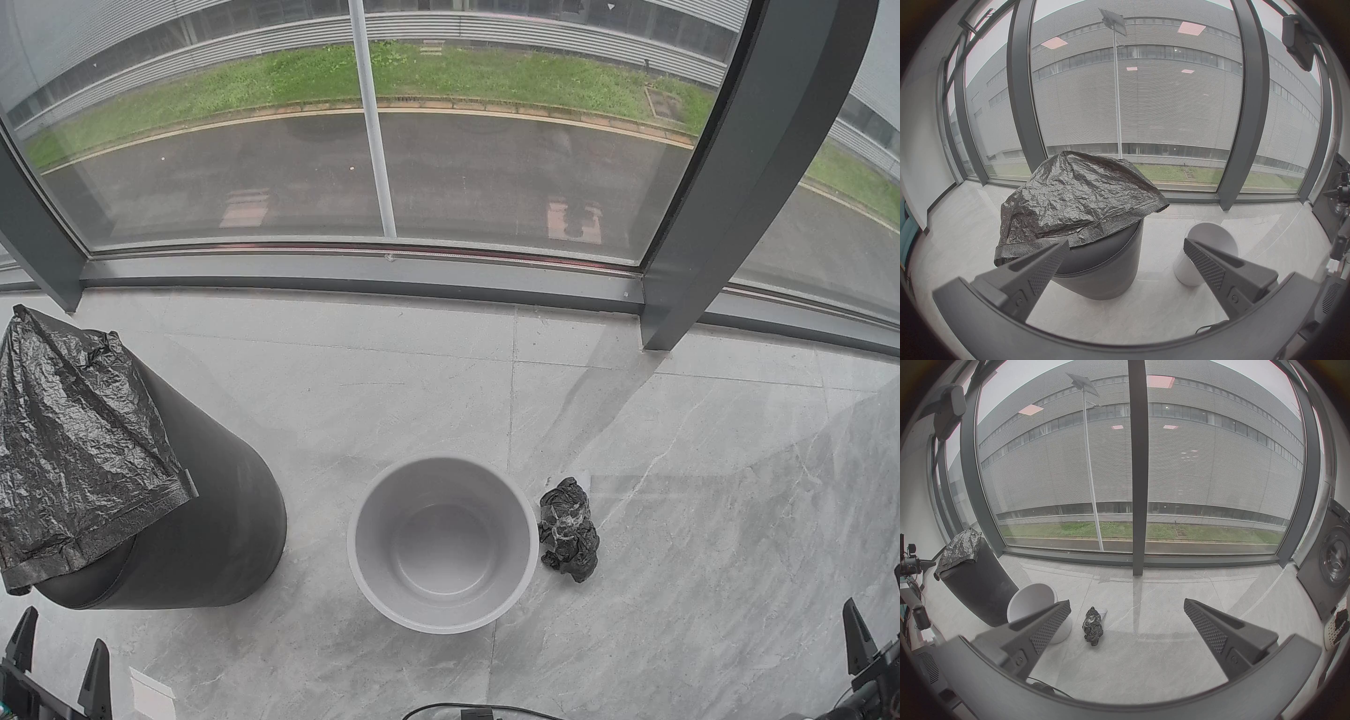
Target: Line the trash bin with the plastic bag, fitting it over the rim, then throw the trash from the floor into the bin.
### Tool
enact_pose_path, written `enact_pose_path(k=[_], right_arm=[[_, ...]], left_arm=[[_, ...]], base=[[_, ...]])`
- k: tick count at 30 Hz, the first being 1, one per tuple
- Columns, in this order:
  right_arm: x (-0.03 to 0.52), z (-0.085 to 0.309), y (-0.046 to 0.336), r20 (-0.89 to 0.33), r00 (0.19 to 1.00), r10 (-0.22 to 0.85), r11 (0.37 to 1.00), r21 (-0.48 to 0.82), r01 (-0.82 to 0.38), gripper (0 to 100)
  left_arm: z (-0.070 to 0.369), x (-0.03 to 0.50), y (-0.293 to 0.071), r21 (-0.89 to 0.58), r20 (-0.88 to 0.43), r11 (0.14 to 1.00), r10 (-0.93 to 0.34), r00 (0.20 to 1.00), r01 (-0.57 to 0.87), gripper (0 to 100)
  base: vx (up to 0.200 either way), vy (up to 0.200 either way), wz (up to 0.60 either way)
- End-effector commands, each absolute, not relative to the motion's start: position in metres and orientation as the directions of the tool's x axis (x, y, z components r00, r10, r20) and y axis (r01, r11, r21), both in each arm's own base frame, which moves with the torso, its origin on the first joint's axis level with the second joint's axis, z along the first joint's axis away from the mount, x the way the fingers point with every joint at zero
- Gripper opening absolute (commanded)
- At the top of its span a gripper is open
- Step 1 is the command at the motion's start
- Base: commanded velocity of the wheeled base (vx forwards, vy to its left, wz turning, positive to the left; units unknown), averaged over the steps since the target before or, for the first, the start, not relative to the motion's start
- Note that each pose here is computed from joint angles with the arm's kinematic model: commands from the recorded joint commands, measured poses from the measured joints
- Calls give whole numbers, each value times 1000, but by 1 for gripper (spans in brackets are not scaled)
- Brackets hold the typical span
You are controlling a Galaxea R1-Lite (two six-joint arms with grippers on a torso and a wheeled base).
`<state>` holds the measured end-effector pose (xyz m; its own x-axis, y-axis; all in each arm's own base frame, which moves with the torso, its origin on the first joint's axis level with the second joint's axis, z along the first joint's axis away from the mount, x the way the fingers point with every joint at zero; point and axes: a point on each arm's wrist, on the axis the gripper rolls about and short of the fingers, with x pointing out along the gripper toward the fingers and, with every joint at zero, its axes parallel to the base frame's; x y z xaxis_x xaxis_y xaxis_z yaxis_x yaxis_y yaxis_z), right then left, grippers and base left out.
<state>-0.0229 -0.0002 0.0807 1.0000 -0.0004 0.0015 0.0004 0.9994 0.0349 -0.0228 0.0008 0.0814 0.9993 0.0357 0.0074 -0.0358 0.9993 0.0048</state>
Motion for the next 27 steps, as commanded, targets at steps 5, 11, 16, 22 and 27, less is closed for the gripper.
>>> enact_pose_path(k=[5, 11, 16, 22, 27], right_arm=[[-23, 76, 0, 2, 1000, 0, 1000, 31, 0, 100], [-34, 126, 1, 161, 983, 86, 996, 14, -89, 100], [-18, 163, 5, 81, 970, 228, 973, 4, -229, 100], [15, 182, 9, 4, 905, 426, 891, 168, -421, 100], [37, 180, 15, -54, 848, 527, 836, 216, -505, 100]], left_arm=[[77, -23, 1, 9, 11, 999, 37, 999, -37, 100], [77, -23, 0, 75, 18, 997, -15, 1000, 14, 100], [77, -23, 0, 75, 12, 997, -20, 1000, 19, 100], [145, -31, -1, -64, 105, 985, -151, 983, 158, 100], [170, -18, -2, -6, -11, 969, -246, 969, 246, 100]], base=[[0, 0, 0], [0, 0, 0], [0, 0, 0], [0, 0, 0], [0, 0, 0]])
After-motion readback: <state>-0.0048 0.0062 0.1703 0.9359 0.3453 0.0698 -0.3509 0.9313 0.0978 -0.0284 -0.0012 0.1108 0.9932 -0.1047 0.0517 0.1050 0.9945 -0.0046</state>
